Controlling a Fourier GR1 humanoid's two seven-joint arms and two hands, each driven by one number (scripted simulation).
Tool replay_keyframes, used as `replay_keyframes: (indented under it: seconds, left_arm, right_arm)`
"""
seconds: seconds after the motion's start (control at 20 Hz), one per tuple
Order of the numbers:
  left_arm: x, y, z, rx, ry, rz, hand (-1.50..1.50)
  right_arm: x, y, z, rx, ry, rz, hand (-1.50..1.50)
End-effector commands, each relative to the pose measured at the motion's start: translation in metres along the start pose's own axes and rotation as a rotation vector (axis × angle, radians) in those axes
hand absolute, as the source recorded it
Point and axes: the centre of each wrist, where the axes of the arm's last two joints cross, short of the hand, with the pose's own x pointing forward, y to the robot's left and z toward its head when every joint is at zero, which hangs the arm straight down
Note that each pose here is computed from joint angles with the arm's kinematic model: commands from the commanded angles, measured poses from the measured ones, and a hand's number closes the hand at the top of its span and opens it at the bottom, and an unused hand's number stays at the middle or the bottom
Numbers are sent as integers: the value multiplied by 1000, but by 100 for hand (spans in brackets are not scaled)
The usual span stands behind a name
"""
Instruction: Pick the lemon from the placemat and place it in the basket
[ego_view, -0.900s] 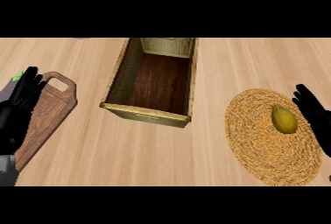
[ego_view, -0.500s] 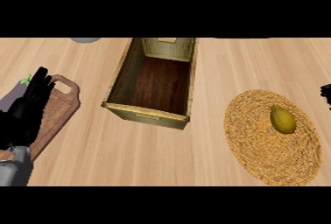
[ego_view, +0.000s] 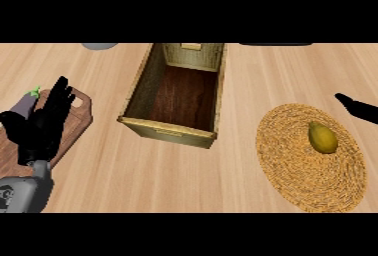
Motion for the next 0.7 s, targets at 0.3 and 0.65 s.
replay_keyframes:
  seconds: [0.3,0.65]
  left_arm:
    - [-8,10,-3,29,29,-6,0]
    - [-26,-8,3,20,31,-24,0]
  right_arm:
    - [45,-69,-24,361,307,521,-150]
    - [93,-86,-27,647,430,542,-150]
